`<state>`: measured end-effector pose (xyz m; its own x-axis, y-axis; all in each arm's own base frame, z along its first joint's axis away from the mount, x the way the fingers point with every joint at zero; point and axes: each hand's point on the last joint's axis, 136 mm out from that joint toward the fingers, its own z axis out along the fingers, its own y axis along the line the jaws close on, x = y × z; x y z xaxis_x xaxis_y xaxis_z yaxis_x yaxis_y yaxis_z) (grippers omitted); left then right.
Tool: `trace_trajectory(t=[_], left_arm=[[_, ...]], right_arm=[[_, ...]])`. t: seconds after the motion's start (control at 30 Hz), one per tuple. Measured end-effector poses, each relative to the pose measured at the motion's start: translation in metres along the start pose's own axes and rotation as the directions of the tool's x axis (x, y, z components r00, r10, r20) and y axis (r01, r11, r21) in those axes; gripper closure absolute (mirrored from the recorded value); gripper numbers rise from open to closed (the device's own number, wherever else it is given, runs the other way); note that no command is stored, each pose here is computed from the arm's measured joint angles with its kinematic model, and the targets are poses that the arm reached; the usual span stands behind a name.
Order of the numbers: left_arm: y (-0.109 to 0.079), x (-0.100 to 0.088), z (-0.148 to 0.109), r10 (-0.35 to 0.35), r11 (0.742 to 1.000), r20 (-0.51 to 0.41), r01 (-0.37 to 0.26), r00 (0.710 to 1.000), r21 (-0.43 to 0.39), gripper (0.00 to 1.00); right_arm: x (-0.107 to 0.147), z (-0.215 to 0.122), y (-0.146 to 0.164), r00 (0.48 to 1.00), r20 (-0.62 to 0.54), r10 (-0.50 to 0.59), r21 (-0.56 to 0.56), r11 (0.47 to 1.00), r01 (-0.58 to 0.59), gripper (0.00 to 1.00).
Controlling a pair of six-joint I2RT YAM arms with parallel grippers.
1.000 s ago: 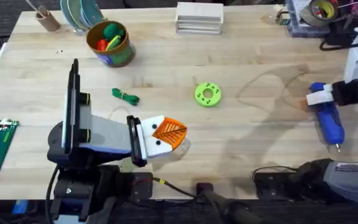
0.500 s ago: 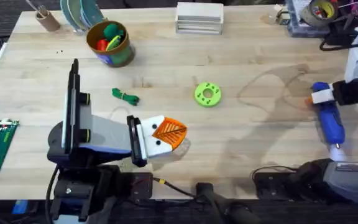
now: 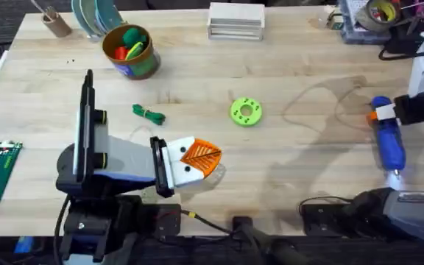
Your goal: Pick up the gripper from the table and insert it into the empty holder that is missing its gripper. Then pick up a screw, insert it into the mounting hole, and use the screwdriver to tighten it. Finally, clean up the table by picking up the vegetable and placing it into the bucket.
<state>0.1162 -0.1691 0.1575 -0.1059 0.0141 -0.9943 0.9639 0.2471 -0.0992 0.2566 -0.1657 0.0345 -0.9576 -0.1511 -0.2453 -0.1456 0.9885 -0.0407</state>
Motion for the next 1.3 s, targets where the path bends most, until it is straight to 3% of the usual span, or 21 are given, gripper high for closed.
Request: trace_trajectory(t=[0.7, 1.1, 1.3], left_arm=[[0.000, 0.000, 0.000, 0.000, 1.000, 0.000, 0.000, 1.000, 0.000, 0.997], [0.000, 0.000, 0.000, 0.000, 1.000, 0.000, 0.000, 1.000, 0.000, 0.997], [0.000, 0.000, 0.000, 0.000, 1.000, 0.000, 0.000, 1.000, 0.000, 0.997]], right_arm=[[-0.007, -0.003, 0.002, 1.000, 0.000, -0.014, -0.011, 1.000, 0.014, 0.971], [-0.087, -0.036, 0.013, 0.981, 0.137, -0.135, 0.049, 0.990, 0.129, 0.971], [-0.123, -0.055, 0.021, 0.972, 0.207, -0.107, 0.065, 0.993, 0.095, 0.971]])
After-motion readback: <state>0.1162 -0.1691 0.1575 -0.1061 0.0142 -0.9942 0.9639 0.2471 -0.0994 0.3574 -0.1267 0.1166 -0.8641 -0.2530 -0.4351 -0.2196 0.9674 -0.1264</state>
